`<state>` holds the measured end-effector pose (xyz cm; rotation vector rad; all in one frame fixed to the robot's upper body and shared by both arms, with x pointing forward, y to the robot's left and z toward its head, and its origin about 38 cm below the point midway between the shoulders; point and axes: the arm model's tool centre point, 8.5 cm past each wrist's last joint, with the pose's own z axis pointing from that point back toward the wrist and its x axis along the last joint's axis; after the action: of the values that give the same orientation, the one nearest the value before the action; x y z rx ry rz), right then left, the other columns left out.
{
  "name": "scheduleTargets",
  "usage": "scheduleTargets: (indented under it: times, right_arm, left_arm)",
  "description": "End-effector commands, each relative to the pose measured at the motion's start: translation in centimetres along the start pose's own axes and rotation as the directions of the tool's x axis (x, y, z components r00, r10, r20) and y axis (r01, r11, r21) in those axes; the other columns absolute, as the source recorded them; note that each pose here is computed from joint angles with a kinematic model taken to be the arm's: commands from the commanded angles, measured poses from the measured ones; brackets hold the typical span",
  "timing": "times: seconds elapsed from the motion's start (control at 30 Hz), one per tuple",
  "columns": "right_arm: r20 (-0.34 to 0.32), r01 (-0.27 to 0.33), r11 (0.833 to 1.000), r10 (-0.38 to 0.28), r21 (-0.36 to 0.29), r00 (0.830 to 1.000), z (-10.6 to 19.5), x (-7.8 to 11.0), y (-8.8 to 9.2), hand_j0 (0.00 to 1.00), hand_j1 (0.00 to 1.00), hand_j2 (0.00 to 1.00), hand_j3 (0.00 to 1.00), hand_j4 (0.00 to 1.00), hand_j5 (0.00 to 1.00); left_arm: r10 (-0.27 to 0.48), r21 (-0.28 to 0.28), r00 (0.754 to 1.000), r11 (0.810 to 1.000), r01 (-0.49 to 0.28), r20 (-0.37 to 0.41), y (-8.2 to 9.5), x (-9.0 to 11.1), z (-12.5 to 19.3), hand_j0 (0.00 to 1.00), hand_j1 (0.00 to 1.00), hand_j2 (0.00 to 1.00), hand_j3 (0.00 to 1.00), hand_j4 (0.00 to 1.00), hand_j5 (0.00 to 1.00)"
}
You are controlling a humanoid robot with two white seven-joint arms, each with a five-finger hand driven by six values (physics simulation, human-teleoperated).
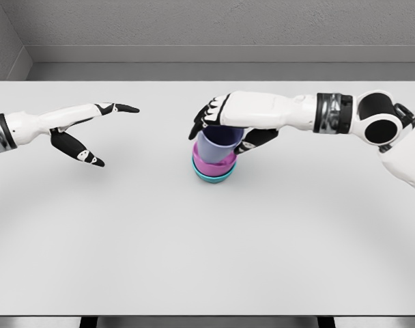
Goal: Stacking bowl and cup with both arms
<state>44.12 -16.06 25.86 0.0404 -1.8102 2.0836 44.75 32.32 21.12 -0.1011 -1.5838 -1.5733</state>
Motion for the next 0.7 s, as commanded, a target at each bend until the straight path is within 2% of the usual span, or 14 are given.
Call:
scheduleTargets:
  times: [0.0,0.2,0.67]
  right_arm:
    - [0.002,0.005,1.0,-0.005,-0.006,1.0,-0.1,0.0,-0.1,0.9,0.9,0.9,0.9,0.9,0.9]
    - [-0.015,0.013,0.999,-0.014,-0.039,1.0,0.7,-0.3,-0.3,1.0,1.0,1.0,1.0,1.0,1.0]
    - [-0.035,0.02,0.998,-0.022,-0.06,0.999,1.6,-0.7,-0.3,1.0,1.0,1.0,1.0,1.0,1.0]
  left_arm:
    - [0.006,0.006,1.0,1.0,-0.006,0.002,0.1,0.0,0.0,1.0,1.0,1.0,1.0,1.0,1.0]
    - [0.004,0.006,1.0,1.0,-0.004,0.002,0.2,0.1,0.0,1.0,1.0,1.0,1.0,1.0,1.0]
    - [0.005,0.006,1.0,1.0,-0.005,0.001,0.1,0.0,0.0,1.0,1.0,1.0,1.0,1.0,1.0]
